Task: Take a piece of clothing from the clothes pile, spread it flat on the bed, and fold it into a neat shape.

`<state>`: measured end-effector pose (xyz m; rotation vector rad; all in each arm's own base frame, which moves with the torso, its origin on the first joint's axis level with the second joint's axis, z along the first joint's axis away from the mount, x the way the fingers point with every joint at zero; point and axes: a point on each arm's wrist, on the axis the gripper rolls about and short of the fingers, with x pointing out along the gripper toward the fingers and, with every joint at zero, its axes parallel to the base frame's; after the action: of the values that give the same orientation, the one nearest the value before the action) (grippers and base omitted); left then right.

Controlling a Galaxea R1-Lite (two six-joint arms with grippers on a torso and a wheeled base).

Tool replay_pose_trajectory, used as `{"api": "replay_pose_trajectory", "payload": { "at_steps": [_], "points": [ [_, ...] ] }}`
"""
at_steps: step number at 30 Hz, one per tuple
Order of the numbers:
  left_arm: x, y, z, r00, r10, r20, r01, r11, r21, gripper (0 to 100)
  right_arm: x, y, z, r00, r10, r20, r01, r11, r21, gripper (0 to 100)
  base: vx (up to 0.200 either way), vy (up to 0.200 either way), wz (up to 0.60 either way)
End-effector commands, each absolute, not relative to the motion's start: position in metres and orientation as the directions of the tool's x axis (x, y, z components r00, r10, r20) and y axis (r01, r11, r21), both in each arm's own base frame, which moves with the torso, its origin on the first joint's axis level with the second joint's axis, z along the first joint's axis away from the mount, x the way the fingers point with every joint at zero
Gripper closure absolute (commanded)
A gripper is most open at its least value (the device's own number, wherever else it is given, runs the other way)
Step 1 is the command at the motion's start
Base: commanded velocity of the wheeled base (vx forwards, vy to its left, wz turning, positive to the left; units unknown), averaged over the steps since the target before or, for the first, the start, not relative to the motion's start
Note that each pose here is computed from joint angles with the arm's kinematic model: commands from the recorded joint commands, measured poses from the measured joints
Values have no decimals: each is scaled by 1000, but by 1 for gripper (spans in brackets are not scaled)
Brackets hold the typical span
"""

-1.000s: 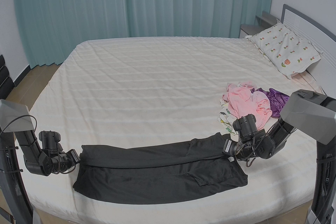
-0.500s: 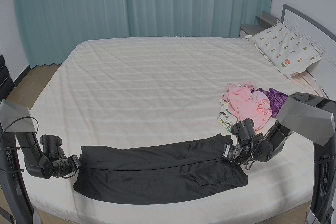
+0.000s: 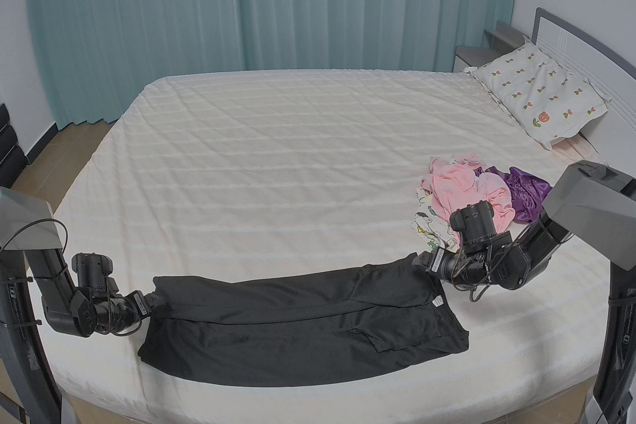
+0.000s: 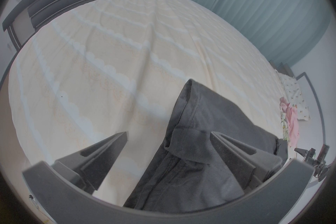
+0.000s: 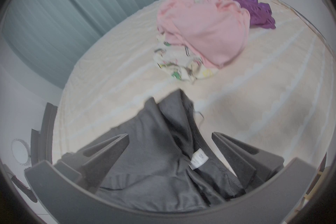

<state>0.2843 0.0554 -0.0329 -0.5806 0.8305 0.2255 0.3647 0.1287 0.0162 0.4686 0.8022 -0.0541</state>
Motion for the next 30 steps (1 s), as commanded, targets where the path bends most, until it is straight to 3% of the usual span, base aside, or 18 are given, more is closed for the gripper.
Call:
{"api": "replay_pose_trajectory", "payload": {
  "at_steps": [1, 6, 12, 28, 29, 30],
  "points": [
    [288, 61, -8, 722, -91, -686, -385, 771, -507, 0, 371, 156, 31, 739, 182, -648, 143, 898, 416, 0, 0, 0, 0],
    [294, 62, -7, 727, -120, -676, -392, 736, -552, 0, 374, 190, 25, 734, 233, -638, 45, 921, 388, 0, 0, 0, 0],
    [294, 61, -7, 727, -123, -676, -390, 737, -552, 0, 379, 212, 0, 716, 256, -650, -107, 960, 259, 0, 0, 0, 0],
    [296, 62, -13, 718, -124, -684, -396, 735, -550, 0, 406, 238, -46, 725, 246, -644, -172, 969, 177, 0, 0, 0, 0],
    [296, 62, -13, 718, -123, -685, -397, 735, -549, 0, 406, 238, -48, 723, 247, -645, -173, 969, 177, 100, 0, 0, 0],
    [296, 62, -13, 718, -123, -685, -397, 735, -549, 0, 406, 239, -48, 724, 247, -644, -174, 969, 176, 100, 0, 0, 0]
  ]
}}
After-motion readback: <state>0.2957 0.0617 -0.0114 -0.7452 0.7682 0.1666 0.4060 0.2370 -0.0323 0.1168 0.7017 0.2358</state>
